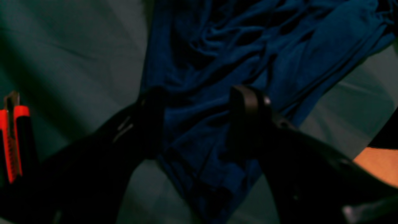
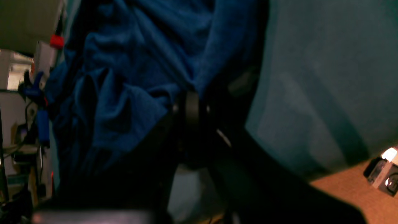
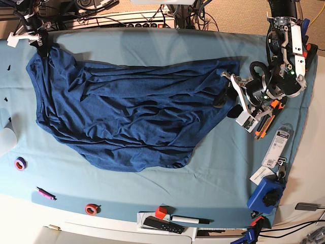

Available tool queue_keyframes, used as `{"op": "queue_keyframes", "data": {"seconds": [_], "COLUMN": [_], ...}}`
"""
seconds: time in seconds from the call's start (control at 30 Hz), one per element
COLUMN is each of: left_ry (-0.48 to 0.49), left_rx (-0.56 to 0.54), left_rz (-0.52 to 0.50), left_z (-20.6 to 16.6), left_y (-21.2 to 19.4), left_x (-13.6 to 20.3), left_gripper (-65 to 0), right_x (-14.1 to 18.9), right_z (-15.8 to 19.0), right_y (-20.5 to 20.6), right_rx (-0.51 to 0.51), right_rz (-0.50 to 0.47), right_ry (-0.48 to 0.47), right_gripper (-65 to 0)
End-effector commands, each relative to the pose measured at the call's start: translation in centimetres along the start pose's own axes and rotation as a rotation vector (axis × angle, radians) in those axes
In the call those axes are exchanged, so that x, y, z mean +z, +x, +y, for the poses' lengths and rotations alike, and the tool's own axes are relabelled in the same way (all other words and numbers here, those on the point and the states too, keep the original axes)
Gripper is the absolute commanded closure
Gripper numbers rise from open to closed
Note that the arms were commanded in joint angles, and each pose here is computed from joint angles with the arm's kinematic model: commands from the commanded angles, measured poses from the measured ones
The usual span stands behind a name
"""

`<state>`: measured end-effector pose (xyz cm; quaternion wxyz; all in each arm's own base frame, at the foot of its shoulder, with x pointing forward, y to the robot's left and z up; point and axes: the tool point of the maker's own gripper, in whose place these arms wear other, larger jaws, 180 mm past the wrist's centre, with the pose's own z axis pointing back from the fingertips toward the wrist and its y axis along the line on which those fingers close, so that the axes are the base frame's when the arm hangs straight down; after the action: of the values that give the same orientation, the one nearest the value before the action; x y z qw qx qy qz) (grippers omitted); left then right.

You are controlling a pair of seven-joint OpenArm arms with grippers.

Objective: Layout the t-shirt on the table in an organized manner, then fold the t-shirt properly
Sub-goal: 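Hold the shirt corners with both grippers and pull them apart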

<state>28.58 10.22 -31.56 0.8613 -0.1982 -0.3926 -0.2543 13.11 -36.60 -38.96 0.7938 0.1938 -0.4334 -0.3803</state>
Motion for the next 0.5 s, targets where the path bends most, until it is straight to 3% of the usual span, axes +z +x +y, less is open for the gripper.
{"op": "queue_keyframes", "data": {"seconds": [0.0,0.23,0.37,0.47], "left_ry": [0.031,0.118,0.109,0.051], "left_rx": [-0.012,0.099,0.227,0.332], "left_rz": [-0.019,0.043,0.027,0.036], "left_z": [0.8,3.3,4.2,4.2], "left_y": [0.9,-1.5,-3.7,-6.3], "left_x": [0.5,2.2,3.9,4.7], "left_gripper": [-33.7,-33.7,-33.7,-33.7], "right_x": [0.3,0.3,0.3,0.3], "right_z": [0.0,0.0,0.0,0.4], "right_y": [0.5,0.4,0.4,0.6], "right_rx": [0.03,0.028,0.028,0.021], "right_rz": [0.008,0.011,0.011,0.001], "right_ry": [-0.006,-0.003,-0.003,0.017], "right_gripper": [0.0,0.0,0.0,0.0]}}
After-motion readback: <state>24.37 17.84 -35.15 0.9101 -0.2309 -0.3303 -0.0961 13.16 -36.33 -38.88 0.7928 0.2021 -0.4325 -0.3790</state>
